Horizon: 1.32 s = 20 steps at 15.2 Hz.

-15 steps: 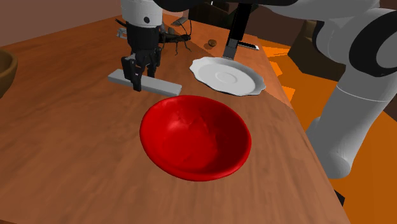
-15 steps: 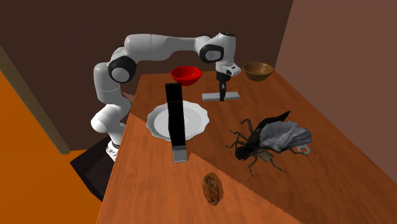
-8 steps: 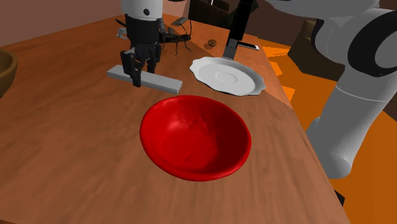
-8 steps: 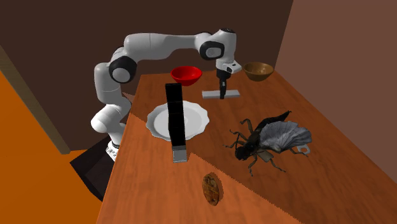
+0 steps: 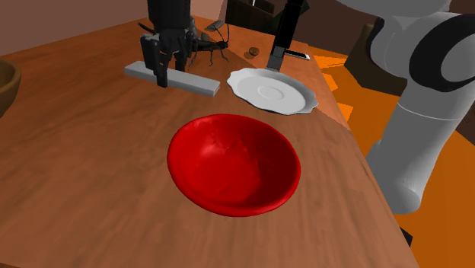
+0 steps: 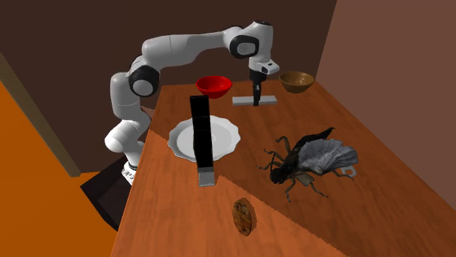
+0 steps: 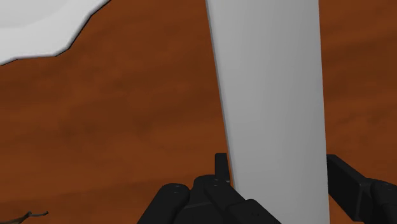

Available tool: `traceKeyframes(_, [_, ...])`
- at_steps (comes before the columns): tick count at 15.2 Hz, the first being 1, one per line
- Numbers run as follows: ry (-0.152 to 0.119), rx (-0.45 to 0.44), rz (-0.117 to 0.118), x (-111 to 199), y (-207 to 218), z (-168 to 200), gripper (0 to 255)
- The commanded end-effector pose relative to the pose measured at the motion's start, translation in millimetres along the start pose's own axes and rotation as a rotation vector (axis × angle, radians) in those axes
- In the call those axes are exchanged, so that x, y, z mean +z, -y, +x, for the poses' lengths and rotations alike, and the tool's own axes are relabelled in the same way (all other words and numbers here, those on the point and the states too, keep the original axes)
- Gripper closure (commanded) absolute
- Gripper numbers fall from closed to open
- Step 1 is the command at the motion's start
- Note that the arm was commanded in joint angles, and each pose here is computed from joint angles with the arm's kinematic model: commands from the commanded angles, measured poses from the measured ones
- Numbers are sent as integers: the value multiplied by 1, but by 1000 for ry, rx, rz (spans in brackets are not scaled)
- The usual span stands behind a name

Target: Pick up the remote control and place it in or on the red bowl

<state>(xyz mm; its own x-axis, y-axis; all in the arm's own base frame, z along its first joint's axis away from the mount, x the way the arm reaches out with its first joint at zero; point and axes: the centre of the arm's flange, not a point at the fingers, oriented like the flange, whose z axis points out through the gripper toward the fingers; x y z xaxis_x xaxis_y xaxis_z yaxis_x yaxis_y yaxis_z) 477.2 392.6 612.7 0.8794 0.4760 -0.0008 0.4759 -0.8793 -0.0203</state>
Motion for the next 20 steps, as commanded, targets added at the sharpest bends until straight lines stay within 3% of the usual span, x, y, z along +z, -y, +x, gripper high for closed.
traceKeyframes(1, [0,0,0,-10,0,-1,255])
traceKeyframes(17, [0,0,0,-94,2,-1,255])
traceKeyframes(20, [0,0,0,-93,25,-33,255])
